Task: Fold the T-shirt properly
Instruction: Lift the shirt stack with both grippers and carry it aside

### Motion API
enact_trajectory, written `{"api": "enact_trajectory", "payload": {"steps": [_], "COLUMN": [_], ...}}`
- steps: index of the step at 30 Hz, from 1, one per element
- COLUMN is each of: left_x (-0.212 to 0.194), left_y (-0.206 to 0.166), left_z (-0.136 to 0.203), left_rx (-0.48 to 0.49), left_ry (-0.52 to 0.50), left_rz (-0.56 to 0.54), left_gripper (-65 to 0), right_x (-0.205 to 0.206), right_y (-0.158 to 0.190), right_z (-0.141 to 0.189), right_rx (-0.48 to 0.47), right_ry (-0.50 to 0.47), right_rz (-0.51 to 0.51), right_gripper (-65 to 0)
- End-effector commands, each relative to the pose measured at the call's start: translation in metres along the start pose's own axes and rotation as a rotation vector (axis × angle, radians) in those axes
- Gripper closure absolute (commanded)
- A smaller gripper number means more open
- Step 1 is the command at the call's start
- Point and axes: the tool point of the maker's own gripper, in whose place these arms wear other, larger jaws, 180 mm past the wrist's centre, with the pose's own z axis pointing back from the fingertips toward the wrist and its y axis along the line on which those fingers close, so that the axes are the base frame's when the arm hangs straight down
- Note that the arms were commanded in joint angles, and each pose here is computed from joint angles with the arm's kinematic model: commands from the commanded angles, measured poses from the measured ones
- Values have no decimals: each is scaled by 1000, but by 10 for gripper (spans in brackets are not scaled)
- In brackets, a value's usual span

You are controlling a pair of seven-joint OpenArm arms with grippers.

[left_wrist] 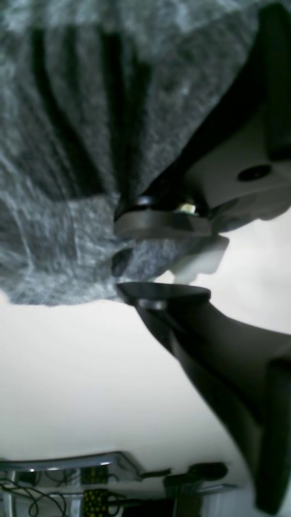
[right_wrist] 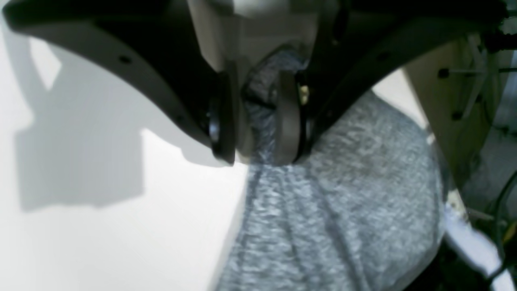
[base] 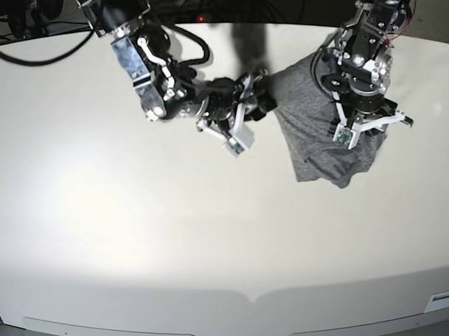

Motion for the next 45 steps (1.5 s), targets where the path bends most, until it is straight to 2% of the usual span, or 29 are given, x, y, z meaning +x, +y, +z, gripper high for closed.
{"api": "enact_trajectory", "payload": {"steps": [1, 10, 16, 22, 26, 31, 35, 45], "left_x": [13, 20, 26, 16, 3, -13, -21, -28], "left_y": [10, 11, 16, 16, 11, 1, -4, -1], "left_z": [0, -1, -3, -4, -2, 3, 6, 6], "left_rx": [27, 20, 31, 32, 21, -1, -11, -3], "left_ry": [-46, -68, -72, -19, 26, 59, 80, 130], "left_rz": [1, -5, 1, -2, -3, -13, -18, -17], "left_gripper": [-180, -180, -180, -180, -180, -180, -180, -180], "right_x": [17, 4, 14, -4, -7, 16, 40, 111], "right_y": [10, 70, 86, 67, 50, 12, -9, 6], "right_z": [1, -19, -28, -25, -17, -1, 9, 0], "right_rx": [27, 171, 197, 127, 90, -8, -60, -33], "right_ry": [-50, 16, -2, 78, 83, 1, -67, -187], "right_rz": [30, 132, 147, 213, 204, 147, 141, 209], "right_gripper": [-180, -180, -180, -180, -180, -180, -180, -180]}}
